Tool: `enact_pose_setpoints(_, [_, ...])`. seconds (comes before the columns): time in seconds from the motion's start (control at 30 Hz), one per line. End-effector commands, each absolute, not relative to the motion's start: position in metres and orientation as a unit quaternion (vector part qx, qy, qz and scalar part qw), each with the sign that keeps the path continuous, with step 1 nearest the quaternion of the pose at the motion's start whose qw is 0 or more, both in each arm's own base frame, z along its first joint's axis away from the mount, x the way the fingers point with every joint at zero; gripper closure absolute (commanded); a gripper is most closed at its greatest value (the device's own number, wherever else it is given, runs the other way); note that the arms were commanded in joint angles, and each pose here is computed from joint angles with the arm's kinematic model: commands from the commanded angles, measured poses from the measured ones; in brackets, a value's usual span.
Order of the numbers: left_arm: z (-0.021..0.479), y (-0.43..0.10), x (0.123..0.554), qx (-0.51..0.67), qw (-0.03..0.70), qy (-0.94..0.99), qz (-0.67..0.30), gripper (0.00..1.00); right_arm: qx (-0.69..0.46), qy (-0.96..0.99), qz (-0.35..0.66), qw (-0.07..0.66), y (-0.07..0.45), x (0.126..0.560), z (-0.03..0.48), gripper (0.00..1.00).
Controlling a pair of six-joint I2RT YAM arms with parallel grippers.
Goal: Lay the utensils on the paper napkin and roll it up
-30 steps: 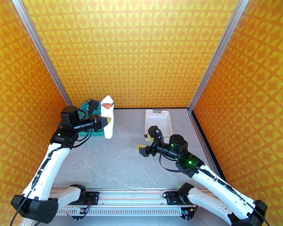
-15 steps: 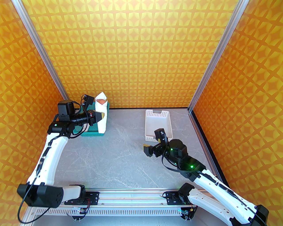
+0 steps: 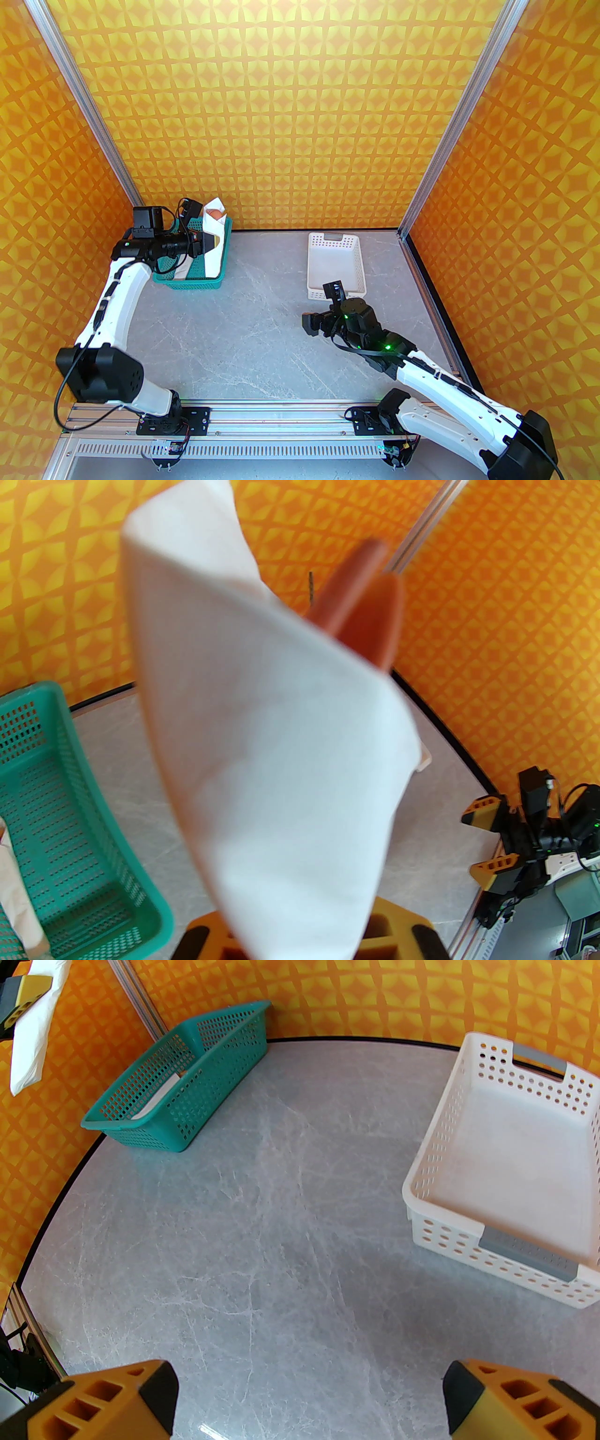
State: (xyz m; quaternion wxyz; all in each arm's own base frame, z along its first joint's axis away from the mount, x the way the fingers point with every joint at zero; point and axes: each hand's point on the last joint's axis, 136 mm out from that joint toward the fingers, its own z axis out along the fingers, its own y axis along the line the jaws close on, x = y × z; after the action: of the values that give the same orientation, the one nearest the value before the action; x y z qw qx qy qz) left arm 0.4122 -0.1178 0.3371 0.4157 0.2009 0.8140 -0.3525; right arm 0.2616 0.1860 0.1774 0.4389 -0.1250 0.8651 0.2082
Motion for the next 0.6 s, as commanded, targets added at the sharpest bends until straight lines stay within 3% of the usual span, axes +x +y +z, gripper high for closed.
enact_pose_setpoints(0.0, [0.332, -0.108, 0.421, 0.204, 0.409, 0.827, -0.326, 1.0, -0.118, 0.867, 0.208, 0.438, 0.186, 0.264, 0.177, 0.01])
enact_pose_setpoints(0.57, [0.28, -0.07, 0.484, 0.171, 0.36, 0.873, -0.28, 1.0, -0.14, 0.878, 0.176, 0.422, 0.186, 0.27, 0.161, 0.01])
